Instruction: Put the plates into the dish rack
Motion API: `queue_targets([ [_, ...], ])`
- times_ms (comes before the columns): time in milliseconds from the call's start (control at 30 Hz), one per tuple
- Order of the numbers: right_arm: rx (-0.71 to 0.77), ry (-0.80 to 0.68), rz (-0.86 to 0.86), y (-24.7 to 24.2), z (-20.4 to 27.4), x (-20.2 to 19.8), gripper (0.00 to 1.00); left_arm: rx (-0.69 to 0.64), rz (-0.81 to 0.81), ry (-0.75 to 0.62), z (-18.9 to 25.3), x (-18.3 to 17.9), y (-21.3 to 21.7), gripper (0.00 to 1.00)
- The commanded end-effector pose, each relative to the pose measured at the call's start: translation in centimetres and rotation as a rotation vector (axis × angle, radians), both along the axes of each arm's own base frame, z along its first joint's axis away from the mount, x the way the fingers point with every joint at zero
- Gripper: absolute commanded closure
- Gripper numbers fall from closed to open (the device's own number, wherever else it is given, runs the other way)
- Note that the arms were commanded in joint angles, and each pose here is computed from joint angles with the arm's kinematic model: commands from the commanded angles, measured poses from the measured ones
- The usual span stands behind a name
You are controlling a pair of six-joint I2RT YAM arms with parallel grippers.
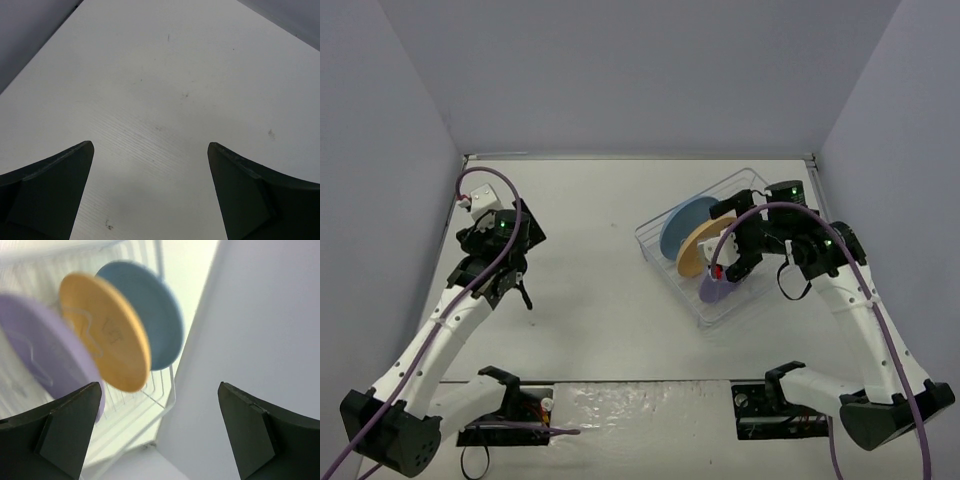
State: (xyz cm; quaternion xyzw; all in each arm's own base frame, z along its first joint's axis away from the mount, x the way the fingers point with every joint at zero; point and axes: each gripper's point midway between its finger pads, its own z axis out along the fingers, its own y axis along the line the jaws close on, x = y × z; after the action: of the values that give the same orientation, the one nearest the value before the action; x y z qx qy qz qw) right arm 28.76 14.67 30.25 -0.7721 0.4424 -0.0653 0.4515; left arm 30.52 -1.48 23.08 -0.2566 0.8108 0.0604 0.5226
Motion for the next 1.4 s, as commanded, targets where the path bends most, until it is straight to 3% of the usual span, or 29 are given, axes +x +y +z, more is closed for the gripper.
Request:
queue_targets([
  [0, 0.518, -0.08, -0.14, 3.3, 10.3, 3.1, 0.0, 0.033, -0.035, -0.038, 3.6, -0.6, 0.4, 0.03],
  [167, 1.165, -0.051, -0.552, 0.0, 16.5, 7.1, 0.0, 0.039, -0.063, -0.046, 3.7, -0.4, 0.3, 0.03],
  [233, 1.364, -0.048, -0.769, -3.1, 15.8, 8.8, 0.0, 0.012, -0.114, -0.063, 3.2, 0.5, -0.6, 0.03],
  [300, 1.533, 0.008, -1.027, -6.2, 12.2, 10.5, 0.0, -0.031, -0.172, -0.05, 1.4, 1.4, -1.2, 0.03],
  [400, 1.571, -0.012, -1.322, -10.1, 6.5, 10.8, 0.0, -0.082, -0.215, -0.045, 0.2, 2.2, -1.4, 0.03],
  [533, 1.613, -0.199, -1.756, -16.9, -1.1, 6.2, 0.0, -0.116, -0.177, -0.029, -1.5, 2.4, 0.1, 0.03],
  [700, 1.822, -0.259, -1.812, -19.7, -2.7, 0.3, 0.0, -0.138, -0.184, -0.013, -2.2, 2.0, 0.1, 0.03],
  [833, 1.885, -0.361, -1.854, -21.8, -3.4, -3.2, 0.0, -0.146, -0.189, -0.044, -1.8, 1.5, 0.1, 0.03],
  [1033, 1.824, -0.447, -1.942, -23.4, -3.3, -5.9, 0.0, -0.149, -0.197, -0.077, -1.2, 0.9, 0.0, 0.03],
  [1200, 1.675, -0.481, -2.034, -23.6, -3.9, -5.6, 0.0, -0.149, -0.2, -0.08, -1.1, 0.8, 0.0, 0.03],
  [1367, 1.621, -0.519, -2.076, -23.9, -4.7, -5.4, 0.0, -0.15, -0.193, -0.07, -1.3, 0.9, 0.1, 0.03],
])
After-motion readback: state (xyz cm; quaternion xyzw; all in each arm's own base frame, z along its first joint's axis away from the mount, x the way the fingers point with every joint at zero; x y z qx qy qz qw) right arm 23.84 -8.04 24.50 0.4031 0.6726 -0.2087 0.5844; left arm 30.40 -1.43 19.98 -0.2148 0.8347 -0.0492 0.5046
